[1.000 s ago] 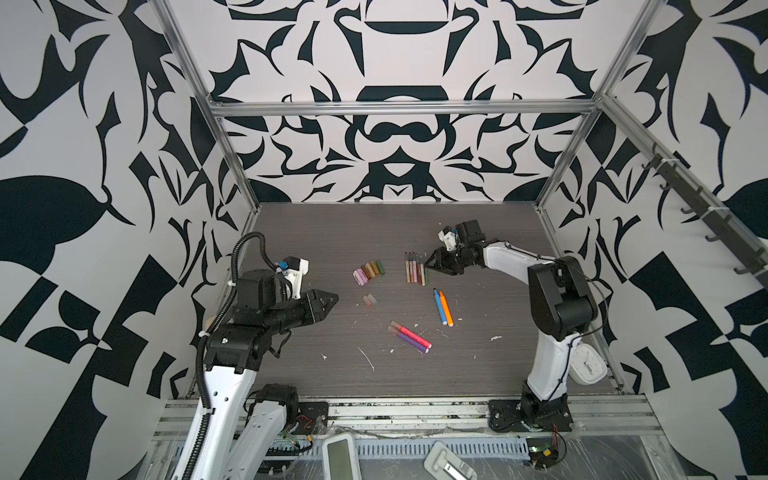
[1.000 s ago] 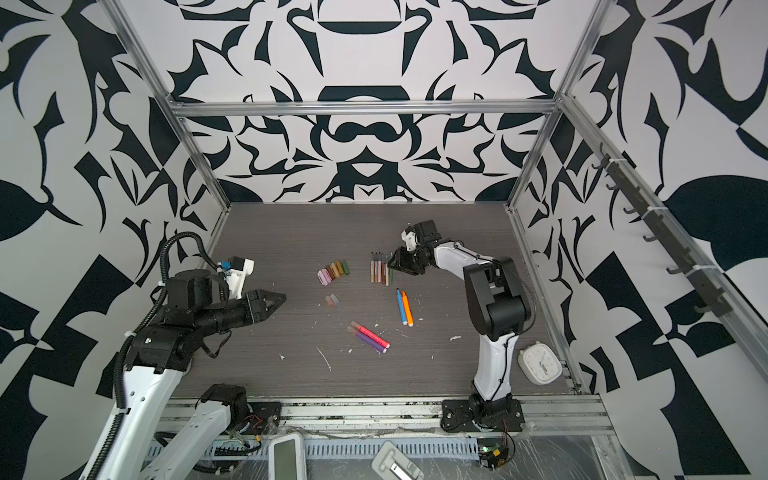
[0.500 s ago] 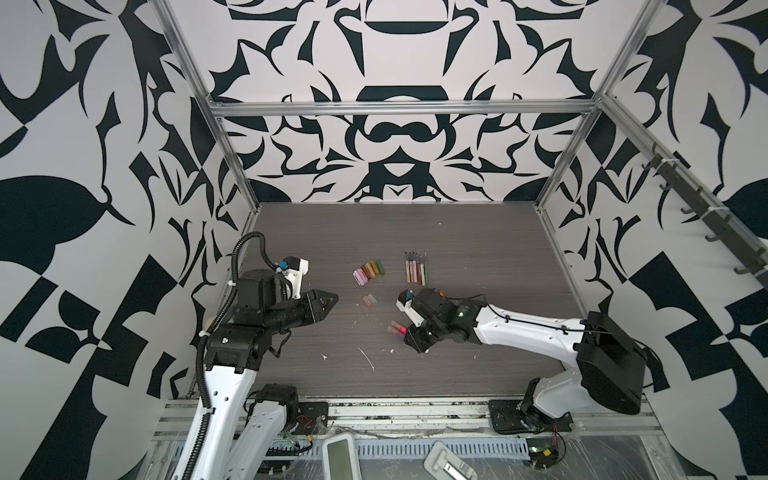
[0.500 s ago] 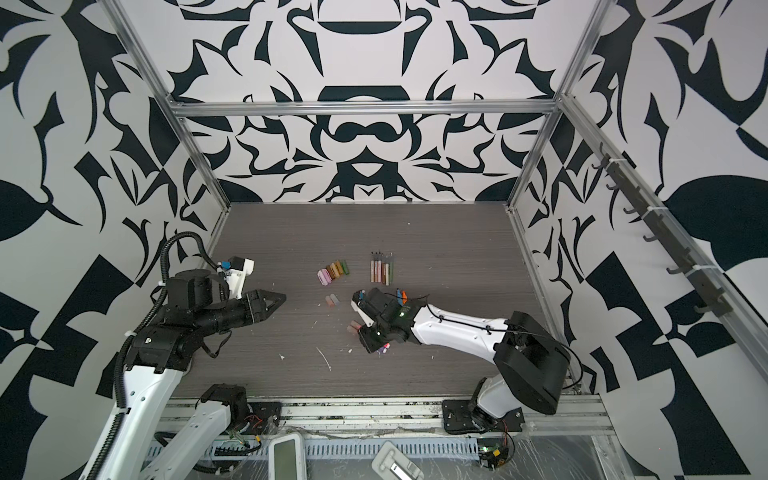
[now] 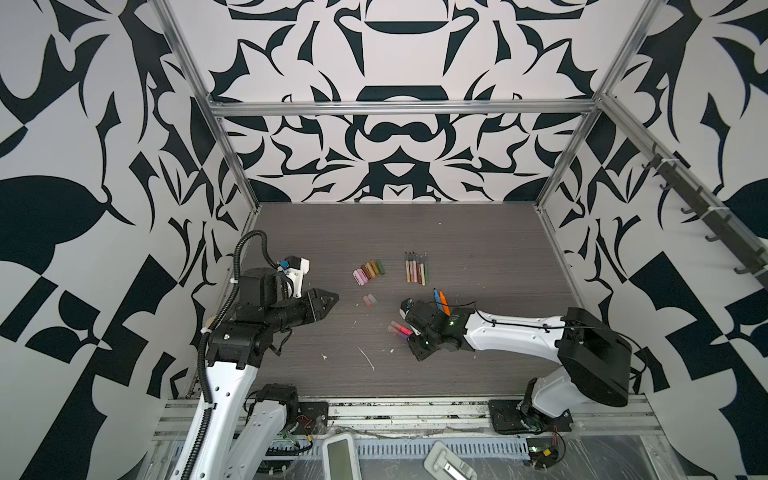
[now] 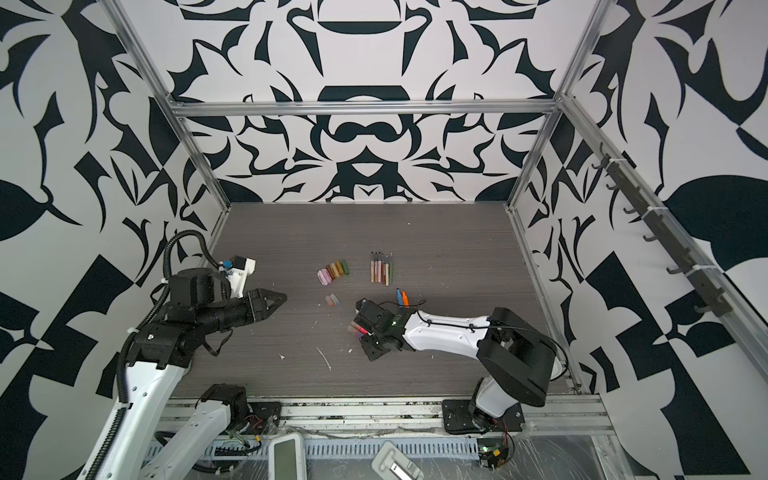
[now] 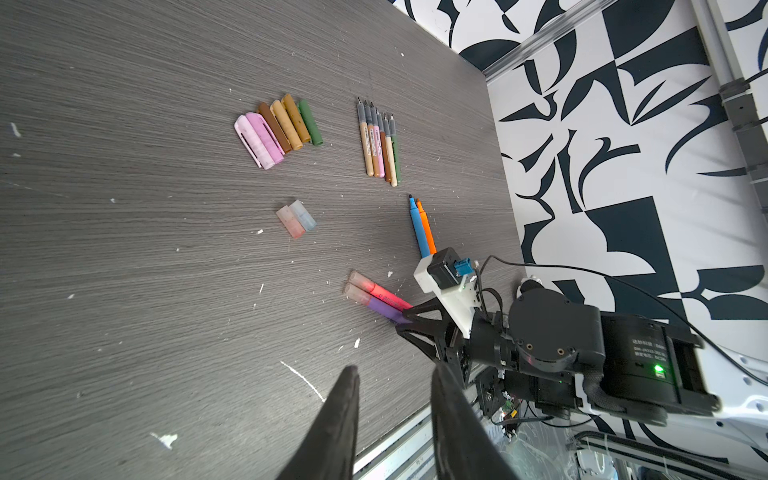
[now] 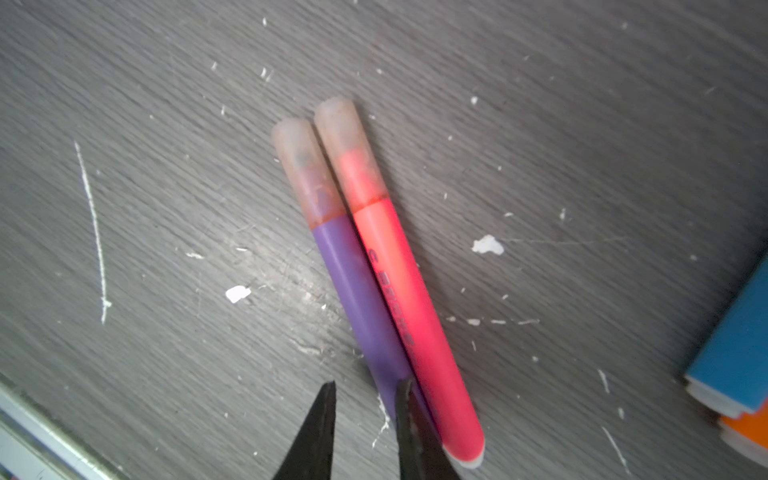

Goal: Open the pen caps
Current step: 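Grasp the purple marker and lift it with the right gripper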

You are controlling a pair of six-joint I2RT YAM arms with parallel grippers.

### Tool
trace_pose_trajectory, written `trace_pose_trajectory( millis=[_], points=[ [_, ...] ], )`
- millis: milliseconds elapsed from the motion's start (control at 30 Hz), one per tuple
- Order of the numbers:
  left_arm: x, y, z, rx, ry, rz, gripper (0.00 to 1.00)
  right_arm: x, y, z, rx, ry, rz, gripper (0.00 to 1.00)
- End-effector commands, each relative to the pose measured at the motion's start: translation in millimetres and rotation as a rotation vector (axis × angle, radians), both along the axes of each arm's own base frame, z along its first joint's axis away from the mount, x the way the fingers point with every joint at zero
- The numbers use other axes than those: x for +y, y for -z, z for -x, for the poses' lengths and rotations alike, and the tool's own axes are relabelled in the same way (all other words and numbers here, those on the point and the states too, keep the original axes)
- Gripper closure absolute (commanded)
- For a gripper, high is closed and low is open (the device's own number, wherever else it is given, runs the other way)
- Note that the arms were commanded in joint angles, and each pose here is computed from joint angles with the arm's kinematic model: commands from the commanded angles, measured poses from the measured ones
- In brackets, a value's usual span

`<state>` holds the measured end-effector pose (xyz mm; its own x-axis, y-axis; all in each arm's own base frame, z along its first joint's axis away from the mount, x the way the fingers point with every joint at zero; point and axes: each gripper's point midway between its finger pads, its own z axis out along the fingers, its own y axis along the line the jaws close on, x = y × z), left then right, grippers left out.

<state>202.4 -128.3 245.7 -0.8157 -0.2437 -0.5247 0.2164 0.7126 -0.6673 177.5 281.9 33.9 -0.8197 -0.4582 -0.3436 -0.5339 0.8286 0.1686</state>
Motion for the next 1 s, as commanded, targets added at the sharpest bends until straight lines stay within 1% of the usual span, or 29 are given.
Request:
trace_pose_trajectory(
  millis=[0, 233, 433, 667, 967],
  points=[
    [0, 4, 1, 0.008, 0.001, 0.001, 0.68, -1, -3, -3, -0.022, 0.015, 0.009, 0.73],
    [0, 4, 0, 0.014, 0.003, 0.003, 0.68, -10, 1, -5, -0.041, 0.011, 0.065, 0.72],
    [0, 4, 0, 0.014, 0.005, 0.004, 0.68, -12, 10, -3, -0.027, 0.005, 0.093, 0.72],
    [0, 5, 0, 0.014, 0.000, 0.002, 0.68, -9, 16, 3, -0.024, -0.008, 0.102, 0.72],
    [0, 6, -1, 0.021, -0.001, -0.001, 0.68, -4, 28, 12, -0.027, -0.048, 0.155, 0.70]
  ],
)
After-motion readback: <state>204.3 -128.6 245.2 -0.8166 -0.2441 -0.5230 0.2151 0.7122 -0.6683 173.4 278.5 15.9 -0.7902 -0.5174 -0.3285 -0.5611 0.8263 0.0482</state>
